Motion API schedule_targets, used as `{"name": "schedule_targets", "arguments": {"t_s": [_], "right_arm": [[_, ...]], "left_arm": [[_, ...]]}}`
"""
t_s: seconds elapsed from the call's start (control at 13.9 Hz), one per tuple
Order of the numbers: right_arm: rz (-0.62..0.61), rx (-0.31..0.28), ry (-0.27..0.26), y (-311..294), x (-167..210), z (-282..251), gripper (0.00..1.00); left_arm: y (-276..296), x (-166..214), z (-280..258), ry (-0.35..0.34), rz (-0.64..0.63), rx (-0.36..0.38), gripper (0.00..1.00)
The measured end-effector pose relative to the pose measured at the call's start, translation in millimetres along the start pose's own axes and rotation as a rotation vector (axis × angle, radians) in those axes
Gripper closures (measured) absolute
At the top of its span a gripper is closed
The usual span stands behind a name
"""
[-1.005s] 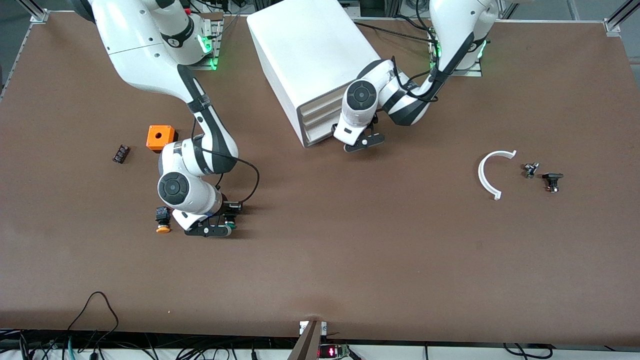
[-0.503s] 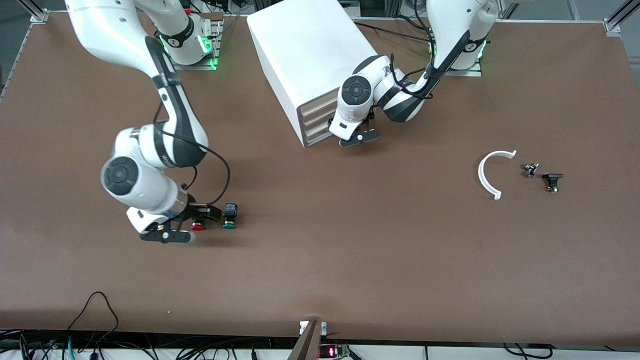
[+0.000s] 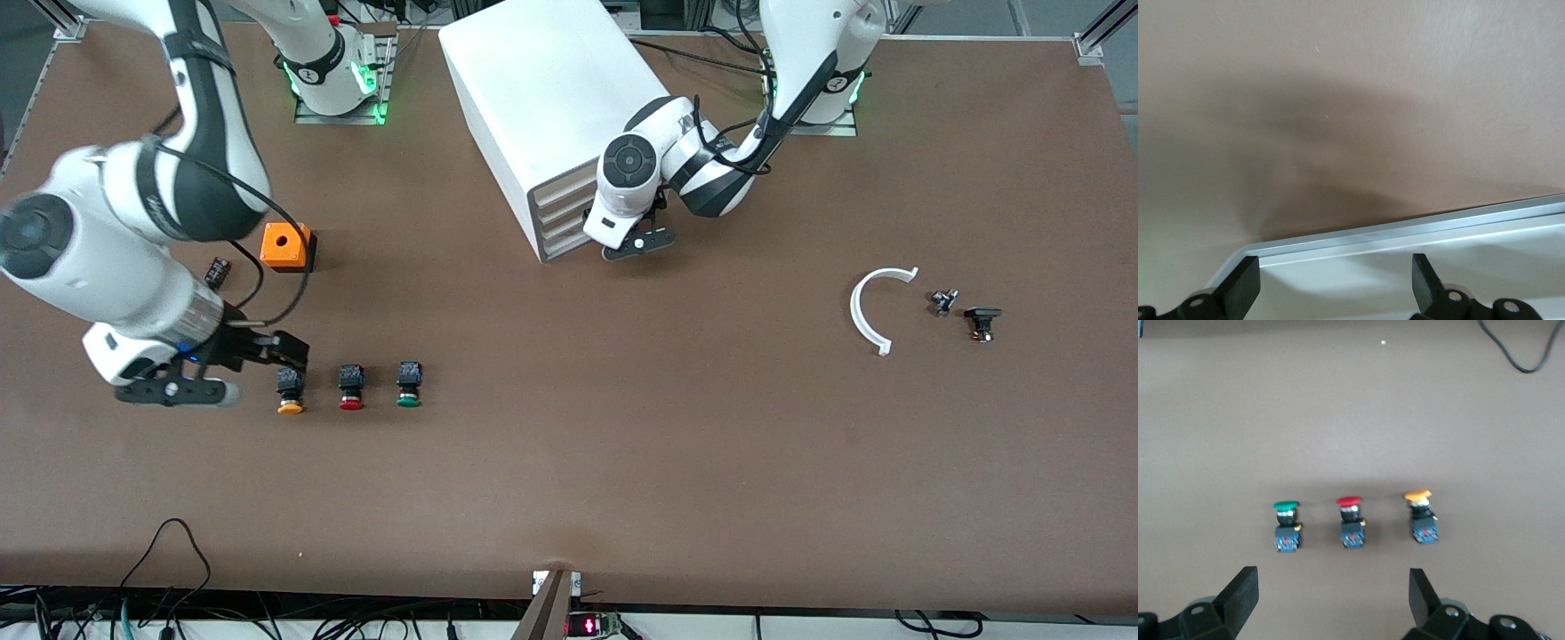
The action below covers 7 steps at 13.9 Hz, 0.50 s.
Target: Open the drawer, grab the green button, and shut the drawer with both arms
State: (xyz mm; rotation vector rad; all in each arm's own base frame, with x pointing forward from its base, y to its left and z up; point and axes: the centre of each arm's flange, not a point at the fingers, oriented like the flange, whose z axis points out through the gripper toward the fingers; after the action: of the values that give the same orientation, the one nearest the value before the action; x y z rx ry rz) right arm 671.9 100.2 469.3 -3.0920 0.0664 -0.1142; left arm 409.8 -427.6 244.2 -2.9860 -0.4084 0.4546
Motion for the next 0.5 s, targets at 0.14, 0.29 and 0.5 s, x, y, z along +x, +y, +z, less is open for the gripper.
{"name": "schedule_targets", "arguments": {"t_s": [0.14, 0.29, 0.5], "right_arm": [[0.023, 0.004, -0.012, 29.9, -7.3, -31.0, 0.0], [0.035, -0.016, -0.002, 54.7, -18.4, -61.4, 0.0], [0.02, -0.049, 0.002, 67.1, -47.9, -107.9, 0.0]], "left_arm": [[-8.3, 23.4, -44.8, -0.017, 0.049, 0.029, 0.0], [-33.6, 61.7, -95.9, -0.02, 0.105, 0.033, 0.0], [-76.3, 111.2, -159.8, 0.066, 0.228, 0.044, 0.0]]}}
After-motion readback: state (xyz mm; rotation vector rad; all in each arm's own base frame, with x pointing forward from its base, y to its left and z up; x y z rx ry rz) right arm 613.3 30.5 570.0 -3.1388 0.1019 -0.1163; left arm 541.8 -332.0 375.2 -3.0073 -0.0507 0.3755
